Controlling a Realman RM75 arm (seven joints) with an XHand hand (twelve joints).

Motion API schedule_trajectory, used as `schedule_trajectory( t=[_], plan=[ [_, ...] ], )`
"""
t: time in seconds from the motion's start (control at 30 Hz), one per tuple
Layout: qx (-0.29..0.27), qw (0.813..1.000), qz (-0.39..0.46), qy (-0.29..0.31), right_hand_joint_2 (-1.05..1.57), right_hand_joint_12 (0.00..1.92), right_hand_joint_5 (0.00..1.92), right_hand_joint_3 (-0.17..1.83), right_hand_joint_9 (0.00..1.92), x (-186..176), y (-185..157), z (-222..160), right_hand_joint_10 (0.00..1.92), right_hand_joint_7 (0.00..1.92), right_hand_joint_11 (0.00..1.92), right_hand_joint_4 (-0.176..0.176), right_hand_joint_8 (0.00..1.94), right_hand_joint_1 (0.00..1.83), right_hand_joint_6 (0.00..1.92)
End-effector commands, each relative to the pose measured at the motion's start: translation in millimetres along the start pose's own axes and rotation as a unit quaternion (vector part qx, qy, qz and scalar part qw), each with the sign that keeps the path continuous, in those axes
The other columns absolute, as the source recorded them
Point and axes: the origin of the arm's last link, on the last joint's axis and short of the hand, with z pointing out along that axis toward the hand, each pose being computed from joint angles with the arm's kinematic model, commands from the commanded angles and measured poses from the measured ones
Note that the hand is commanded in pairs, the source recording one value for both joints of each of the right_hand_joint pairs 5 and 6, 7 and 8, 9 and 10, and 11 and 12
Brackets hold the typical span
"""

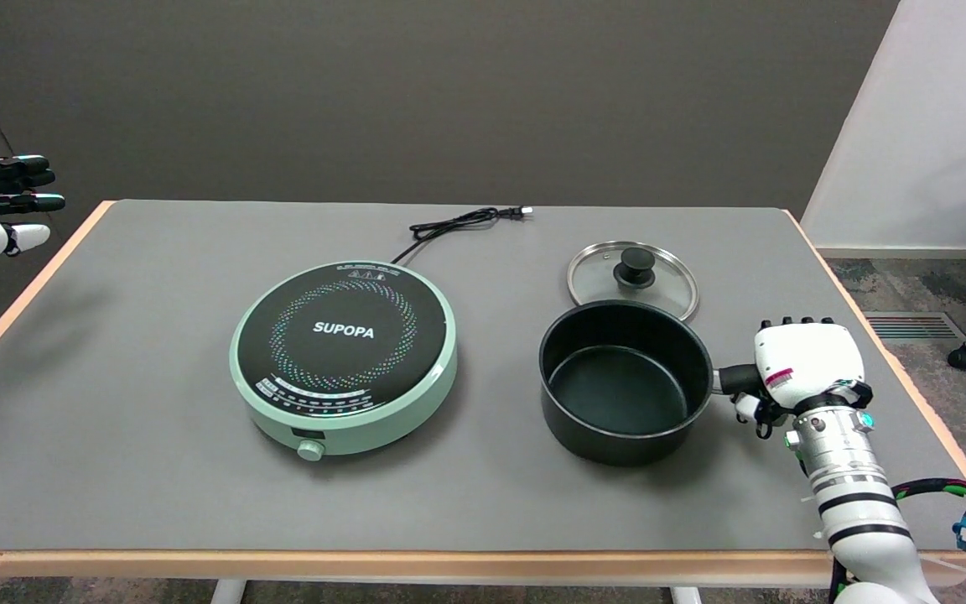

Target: Place the soup pot onto the table.

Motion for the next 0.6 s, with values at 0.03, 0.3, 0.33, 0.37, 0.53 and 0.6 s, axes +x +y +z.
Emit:
schedule_trajectory(
  t=[0.03, 0.3, 0.33, 0.37, 0.53, 0.6],
  plan=[
    [0.015, 1.0, -0.005, 0.003, 0.84, 1.41, 1.41, 0.98, 1.41, -0.5, -6.5, 9.1, 1.41, 1.41, 1.41, -0.091, 1.41, 0.93, 1.41],
    [0.015, 1.0, -0.004, 0.006, 0.81, 1.07, 1.07, 0.83, 1.07, 1.5, -6.2, 11.6, 1.07, 1.07, 1.07, 0.011, 1.07, 0.82, 1.07],
    [0.016, 1.0, -0.004, 0.005, 0.78, 1.03, 1.03, 0.89, 1.03, 1.6, -6.6, 12.0, 1.03, 1.03, 1.03, 0.023, 1.03, 0.81, 1.03],
    [0.018, 1.0, -0.004, 0.005, 0.73, 0.99, 0.99, 0.95, 0.99, 1.7, -7.3, 12.6, 0.99, 0.99, 0.99, 0.15, 0.99, 0.81, 0.99],
    [0.023, 1.0, -0.003, 0.003, 0.48, 0.9, 0.9, 1.27, 0.9, 3.0, -8.1, 14.3, 0.9, 0.9, 0.9, 0.176, 0.9, 0.8, 0.9],
    [0.024, 1.0, -0.002, 0.004, 0.16, 0.8, 0.8, 1.48, 0.8, 4.5, -8.0, 14.9, 0.8, 0.8, 0.8, 0.176, 0.8, 0.82, 0.8]
  ],
)
